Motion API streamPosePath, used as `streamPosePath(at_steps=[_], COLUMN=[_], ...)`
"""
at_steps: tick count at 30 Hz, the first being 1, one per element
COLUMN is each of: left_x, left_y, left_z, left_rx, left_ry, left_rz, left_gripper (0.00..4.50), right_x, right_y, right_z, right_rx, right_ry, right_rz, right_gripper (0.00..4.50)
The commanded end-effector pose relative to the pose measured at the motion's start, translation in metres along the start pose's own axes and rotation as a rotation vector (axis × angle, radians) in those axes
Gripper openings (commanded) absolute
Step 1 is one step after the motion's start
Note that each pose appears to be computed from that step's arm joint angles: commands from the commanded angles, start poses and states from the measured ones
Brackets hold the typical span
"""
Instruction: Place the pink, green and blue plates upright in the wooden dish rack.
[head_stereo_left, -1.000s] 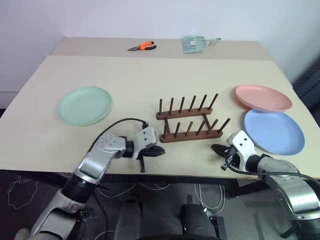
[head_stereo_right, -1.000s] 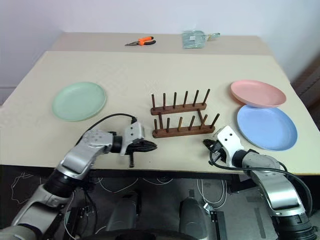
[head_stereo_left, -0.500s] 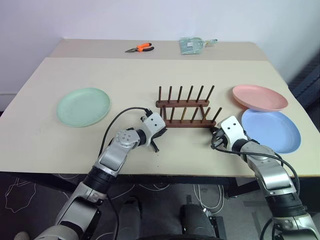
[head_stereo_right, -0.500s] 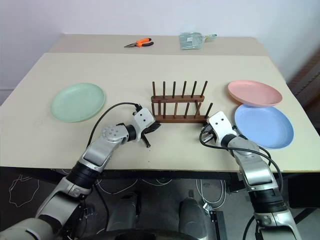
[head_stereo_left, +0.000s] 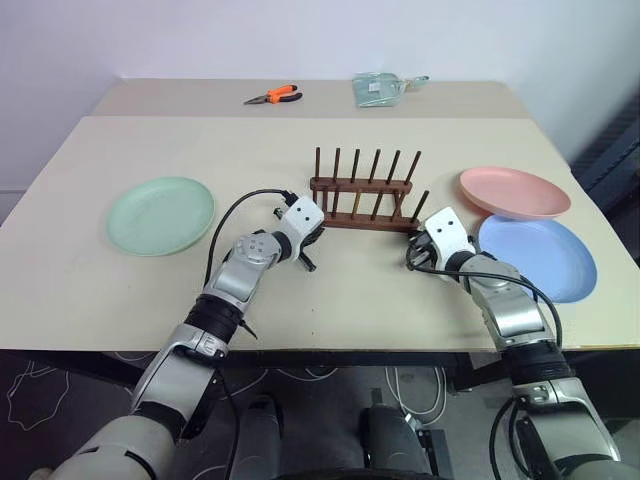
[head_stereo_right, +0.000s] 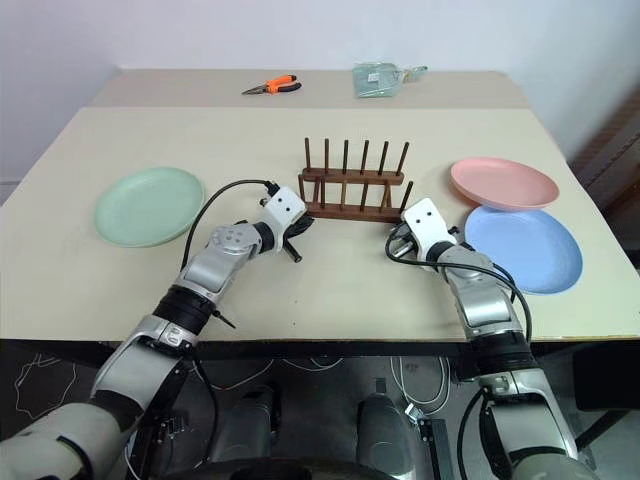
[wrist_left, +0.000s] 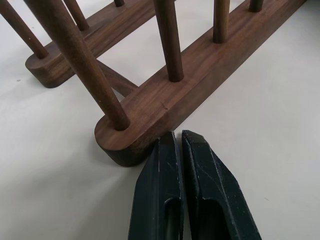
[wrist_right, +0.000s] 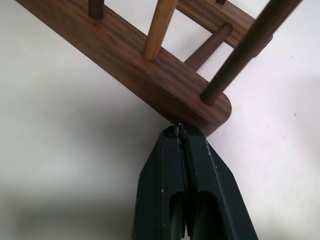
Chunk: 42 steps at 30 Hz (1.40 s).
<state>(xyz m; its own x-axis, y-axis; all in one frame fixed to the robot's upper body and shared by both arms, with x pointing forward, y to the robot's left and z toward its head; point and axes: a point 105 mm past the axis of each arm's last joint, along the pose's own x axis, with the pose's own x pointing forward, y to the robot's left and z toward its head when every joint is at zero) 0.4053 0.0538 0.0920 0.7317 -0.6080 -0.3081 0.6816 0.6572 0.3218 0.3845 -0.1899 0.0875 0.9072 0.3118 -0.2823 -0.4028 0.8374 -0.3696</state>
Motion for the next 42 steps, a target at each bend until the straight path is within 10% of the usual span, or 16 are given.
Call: streamPosePath(at_steps=[1,5,12,26,35,42], left_x=[0.0,-0.003,-0.043,-0.066,-0.076,-0.081], left_y=[-0.001,-0.002,-0.032,-0.065,-0.064,-0.055], left_z=[-0.014,-0.016,0.041,0.078,0.08,0.07], left_rx=[-0.004,-0.002,-0.024,-0.044,-0.035,-0.045], left_ry=[0.048,0.047,-0.252,-0.387,-0.398,-0.375], left_rz=[0.005,0.003,-0.197,-0.397,-0.392,-0.324], left_gripper=[0.17,0.1,0.1,0.1,0.1,0.1], right_x=[0.002,-0.006,-0.067,-0.077,-0.059,-0.068], right_y=[-0.005,-0.012,-0.054,-0.146,-0.158,-0.152], right_z=[0.01,0.012,0.054,0.017,-0.002,0.078], right_rx=[-0.018,0.004,-0.352,-0.727,-0.769,-0.658], right_ry=[-0.038,-0.055,-0.099,0.236,0.271,-0.112], right_rz=[-0.021,-0.022,-0.082,-0.207,-0.192,-0.283], right_gripper=[0.0,0.87,4.24,4.24,0.28,0.04])
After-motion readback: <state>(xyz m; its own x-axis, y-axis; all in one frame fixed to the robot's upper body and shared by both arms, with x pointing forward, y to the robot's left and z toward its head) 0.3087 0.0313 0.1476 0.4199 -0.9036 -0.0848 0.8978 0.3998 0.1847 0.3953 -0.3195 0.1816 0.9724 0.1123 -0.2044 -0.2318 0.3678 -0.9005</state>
